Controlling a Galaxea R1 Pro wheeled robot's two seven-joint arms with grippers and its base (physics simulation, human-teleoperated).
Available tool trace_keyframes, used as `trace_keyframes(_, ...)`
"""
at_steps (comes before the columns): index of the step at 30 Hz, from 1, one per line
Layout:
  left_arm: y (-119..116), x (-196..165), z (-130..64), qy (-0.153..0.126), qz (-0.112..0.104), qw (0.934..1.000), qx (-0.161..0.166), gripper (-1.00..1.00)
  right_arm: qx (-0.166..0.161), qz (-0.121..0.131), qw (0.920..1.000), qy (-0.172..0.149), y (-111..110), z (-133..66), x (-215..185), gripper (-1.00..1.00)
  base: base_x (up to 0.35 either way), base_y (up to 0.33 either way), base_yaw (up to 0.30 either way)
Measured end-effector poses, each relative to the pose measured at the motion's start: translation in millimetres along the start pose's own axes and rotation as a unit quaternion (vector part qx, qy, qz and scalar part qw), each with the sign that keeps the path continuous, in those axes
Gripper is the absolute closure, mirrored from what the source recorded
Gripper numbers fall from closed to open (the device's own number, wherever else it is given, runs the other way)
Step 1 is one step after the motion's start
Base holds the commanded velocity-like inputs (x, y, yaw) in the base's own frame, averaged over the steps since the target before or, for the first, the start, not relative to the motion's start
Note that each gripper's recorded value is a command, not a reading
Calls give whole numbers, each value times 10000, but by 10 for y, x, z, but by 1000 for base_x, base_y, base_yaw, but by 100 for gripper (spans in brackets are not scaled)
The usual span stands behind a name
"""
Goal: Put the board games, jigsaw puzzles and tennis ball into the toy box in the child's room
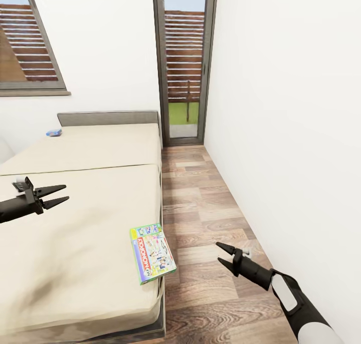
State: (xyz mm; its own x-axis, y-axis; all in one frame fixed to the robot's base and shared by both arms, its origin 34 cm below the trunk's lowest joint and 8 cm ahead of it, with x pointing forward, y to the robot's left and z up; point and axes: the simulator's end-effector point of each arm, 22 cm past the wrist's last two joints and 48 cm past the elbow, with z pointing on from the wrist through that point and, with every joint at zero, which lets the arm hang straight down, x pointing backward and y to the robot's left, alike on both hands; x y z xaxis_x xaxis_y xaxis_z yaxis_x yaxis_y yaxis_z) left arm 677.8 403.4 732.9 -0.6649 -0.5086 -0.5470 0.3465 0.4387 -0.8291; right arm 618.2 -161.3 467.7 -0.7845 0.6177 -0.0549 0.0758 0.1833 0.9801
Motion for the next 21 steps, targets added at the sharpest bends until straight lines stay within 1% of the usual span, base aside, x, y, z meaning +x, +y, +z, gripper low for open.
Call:
trace_keyframes(3, 1, -1, -2, -2, 0, 10000, -2, -100, 73, 150, 9998, 95, -55, 7, 48, -100, 0, 0, 0)
trace_keyframes(8, 2, -2, -5, -5, -1, 10000, -2, -100, 213, 300, 9992, 171, -150, 16, 89, -100, 0, 0, 0)
trace_keyframes(15, -9, -26, -31, -27, 8, 10000, 3, -100, 253, 364, 9988, 210, -178, 34, 109, -100, 0, 0, 0)
trace_keyframes(21, -6, -32, -48, -32, 12, 10000, -8, -100, 220, 348, 9989, 205, -164, 64, 128, -100, -48, 3, 0)
